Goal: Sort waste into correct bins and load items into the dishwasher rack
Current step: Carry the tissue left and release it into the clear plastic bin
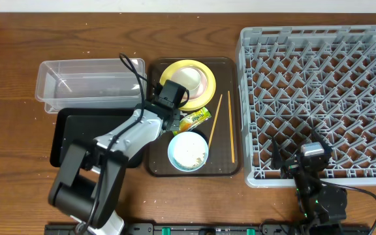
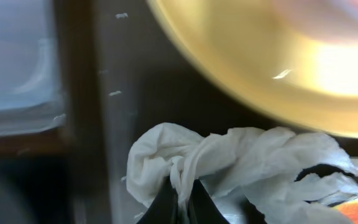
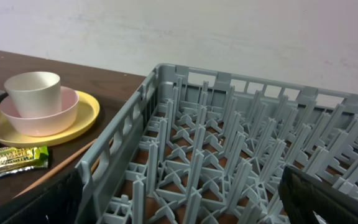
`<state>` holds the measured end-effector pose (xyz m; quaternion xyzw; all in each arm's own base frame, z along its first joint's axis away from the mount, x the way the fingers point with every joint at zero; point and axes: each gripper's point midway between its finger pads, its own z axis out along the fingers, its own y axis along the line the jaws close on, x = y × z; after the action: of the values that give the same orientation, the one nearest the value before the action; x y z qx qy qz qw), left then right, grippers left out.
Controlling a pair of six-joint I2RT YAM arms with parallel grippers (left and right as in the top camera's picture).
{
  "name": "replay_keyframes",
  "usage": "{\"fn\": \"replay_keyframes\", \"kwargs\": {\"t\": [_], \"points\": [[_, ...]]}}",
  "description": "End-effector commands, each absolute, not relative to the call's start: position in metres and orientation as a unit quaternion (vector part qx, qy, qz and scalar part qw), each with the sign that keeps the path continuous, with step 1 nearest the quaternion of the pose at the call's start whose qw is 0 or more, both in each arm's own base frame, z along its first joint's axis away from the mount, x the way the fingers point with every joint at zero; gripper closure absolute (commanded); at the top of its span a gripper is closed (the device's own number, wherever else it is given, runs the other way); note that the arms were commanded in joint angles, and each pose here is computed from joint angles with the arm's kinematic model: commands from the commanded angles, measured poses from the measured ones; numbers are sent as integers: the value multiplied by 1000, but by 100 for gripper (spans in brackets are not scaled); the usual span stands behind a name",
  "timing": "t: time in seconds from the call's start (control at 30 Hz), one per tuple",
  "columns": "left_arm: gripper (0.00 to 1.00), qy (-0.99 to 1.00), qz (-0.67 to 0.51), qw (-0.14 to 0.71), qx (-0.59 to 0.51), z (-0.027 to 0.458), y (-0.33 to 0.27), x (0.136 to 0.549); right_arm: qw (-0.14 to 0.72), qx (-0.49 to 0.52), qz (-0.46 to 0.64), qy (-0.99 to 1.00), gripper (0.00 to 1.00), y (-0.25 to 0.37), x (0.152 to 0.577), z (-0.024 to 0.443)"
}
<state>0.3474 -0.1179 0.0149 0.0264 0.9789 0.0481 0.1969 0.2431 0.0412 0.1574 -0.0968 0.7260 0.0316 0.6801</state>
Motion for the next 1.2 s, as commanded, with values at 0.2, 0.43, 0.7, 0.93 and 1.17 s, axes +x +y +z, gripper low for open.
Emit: {"fn": "replay_keyframes", "kwargs": {"t": [0.2, 0.43, 0.7, 0.93, 1.17], "points": [[94, 922, 57, 383, -24, 154, -93, 372, 680, -101, 29, 725, 1, 42, 243, 157], [94, 890, 49, 445, -86, 200, -54, 381, 680, -101, 29, 725, 1, 42, 243, 157], [94, 884, 46, 448, -126, 179, -8, 422, 680, -101, 29, 725, 1, 42, 243, 157], [94, 928, -41, 349, -128, 156, 5, 440, 680, -101, 29, 725, 1, 42, 243, 157], [94, 952, -89, 263, -130, 149, 16, 464, 680, -101, 29, 725, 1, 42, 243, 157]]}}
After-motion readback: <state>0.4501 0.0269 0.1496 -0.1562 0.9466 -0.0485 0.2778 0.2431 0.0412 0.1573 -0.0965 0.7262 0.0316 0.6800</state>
